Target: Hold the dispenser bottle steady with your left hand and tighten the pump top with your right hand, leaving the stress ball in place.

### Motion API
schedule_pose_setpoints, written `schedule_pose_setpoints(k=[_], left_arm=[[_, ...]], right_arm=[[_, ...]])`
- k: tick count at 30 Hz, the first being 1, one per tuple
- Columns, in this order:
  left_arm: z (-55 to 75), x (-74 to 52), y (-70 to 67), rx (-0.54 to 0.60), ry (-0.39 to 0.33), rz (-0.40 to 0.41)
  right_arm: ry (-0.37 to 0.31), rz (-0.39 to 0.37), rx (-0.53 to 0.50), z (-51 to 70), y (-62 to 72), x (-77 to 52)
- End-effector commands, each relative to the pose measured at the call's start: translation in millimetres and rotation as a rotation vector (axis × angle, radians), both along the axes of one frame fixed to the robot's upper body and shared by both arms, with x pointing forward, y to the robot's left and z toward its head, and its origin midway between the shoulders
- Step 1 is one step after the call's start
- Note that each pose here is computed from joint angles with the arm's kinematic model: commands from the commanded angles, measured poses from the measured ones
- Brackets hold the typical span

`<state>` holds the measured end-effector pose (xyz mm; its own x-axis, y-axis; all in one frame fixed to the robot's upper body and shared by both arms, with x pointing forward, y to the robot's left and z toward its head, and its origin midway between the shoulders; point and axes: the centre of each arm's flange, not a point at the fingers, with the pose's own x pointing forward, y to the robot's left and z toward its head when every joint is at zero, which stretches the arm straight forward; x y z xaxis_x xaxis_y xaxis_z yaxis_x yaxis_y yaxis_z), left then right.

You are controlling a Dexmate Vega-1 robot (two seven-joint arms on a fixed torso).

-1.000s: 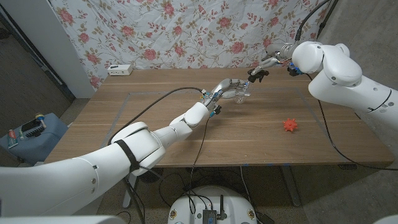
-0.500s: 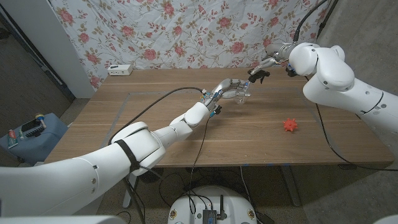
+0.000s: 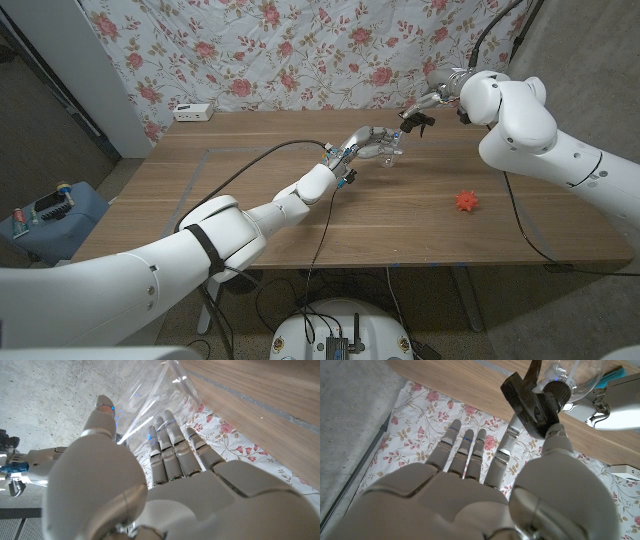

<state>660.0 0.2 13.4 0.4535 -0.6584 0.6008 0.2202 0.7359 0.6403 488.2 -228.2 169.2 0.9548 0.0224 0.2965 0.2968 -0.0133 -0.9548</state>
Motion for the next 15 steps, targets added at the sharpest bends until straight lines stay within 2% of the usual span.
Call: schedule_pose_setpoints(k=[1,15], left_arm=[[0.3,-0.7,-0.5,0.001,-0.003,-0.004],[-1.5,-2.0,-1.1,-0.005,-0.005,-0.007]], right_arm=[[-0.021,-0.027,-0.012,-0.9,3.4,1.8],[-0.046,-0.059,-0.004,-2.6,6.0,4.7]])
